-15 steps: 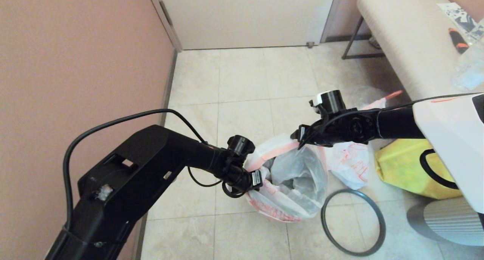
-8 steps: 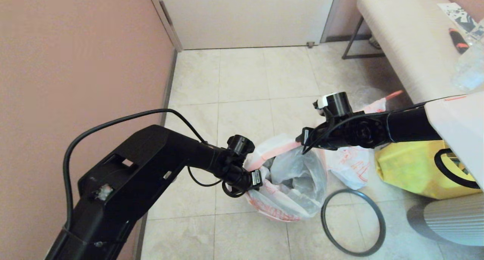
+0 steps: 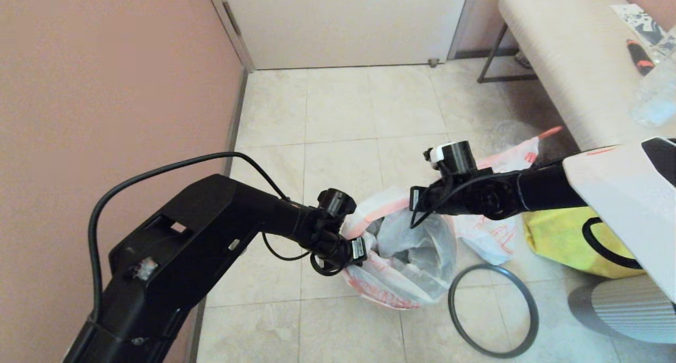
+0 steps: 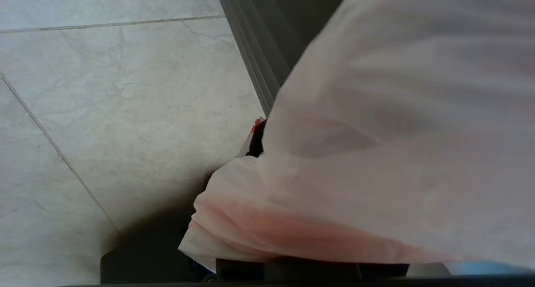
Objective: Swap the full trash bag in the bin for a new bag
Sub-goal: Put the new garbage bag on the trash can
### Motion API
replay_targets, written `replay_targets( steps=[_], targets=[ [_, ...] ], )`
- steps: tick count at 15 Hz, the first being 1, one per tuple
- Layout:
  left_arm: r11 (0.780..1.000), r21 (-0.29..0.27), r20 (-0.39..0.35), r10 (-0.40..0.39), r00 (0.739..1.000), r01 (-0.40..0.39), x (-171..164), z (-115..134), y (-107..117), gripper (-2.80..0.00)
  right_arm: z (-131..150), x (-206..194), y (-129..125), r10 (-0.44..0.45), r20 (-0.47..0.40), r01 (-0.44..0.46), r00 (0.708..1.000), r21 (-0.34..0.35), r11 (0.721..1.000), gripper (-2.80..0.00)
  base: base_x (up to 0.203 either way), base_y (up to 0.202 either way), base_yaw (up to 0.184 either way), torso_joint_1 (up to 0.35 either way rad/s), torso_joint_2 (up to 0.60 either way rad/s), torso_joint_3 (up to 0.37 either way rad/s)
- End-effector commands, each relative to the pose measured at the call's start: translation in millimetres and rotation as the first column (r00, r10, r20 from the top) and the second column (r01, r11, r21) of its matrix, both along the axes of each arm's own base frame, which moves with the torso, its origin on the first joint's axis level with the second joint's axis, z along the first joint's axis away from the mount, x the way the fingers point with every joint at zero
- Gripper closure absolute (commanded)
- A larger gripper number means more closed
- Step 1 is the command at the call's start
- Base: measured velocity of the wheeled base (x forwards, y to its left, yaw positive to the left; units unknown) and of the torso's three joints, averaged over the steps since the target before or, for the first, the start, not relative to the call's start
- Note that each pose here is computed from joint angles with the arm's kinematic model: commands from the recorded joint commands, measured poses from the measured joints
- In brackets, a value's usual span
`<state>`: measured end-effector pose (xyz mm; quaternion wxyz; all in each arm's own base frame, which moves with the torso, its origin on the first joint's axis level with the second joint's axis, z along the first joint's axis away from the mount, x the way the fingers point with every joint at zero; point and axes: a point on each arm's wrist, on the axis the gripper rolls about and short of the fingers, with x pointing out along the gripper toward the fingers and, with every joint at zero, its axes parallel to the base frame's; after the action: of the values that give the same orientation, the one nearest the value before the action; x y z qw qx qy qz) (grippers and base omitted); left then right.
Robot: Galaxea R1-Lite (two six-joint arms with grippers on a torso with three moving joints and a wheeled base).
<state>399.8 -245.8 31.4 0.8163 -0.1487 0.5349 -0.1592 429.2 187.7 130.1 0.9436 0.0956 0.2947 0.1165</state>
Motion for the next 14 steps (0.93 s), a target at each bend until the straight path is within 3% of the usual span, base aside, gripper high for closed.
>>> replay_targets(
  steps=[1, 4, 8, 14],
  targets=[
    [1.000, -0.002, -0.002, 0.001, 1.000, -0.001, -0.5, 0.4, -0.4, 0.00, -25.3, 4.3, 15.0, 0.038, -0.014, -0.038, 0.999, -0.025, 0.999, 0.00, 0.000, 0.000, 0.000, 0.000, 0.00, 0.000],
    [1.000, -0.006, -0.003, -0.002, 1.000, 0.002, -0.7, 0.9, -0.4, 0.00, -26.8, 7.2, 21.9, 0.051, 0.004, -0.051, 0.999, -0.021, 0.998, 0.00, 0.000, 0.000, 0.000, 0.000, 0.00, 0.000],
    [1.000, -0.013, -0.001, -0.006, 1.000, 0.006, -1.0, 3.0, -0.3, 0.00, -5.9, -6.9, 38.0, 0.092, 0.041, -0.092, 0.995, -0.003, 0.996, 0.00, 0.000, 0.000, 0.000, 0.000, 0.00, 0.000],
    [1.000, -0.024, -0.003, -0.016, 1.000, 0.016, -1.7, 4.7, -1.1, 0.00, 6.8, 3.1, 45.1, 0.090, 0.138, -0.096, 0.986, 0.038, 0.995, 0.00, 0.000, 0.000, 0.000, 0.000, 0.00, 0.000]
  ],
)
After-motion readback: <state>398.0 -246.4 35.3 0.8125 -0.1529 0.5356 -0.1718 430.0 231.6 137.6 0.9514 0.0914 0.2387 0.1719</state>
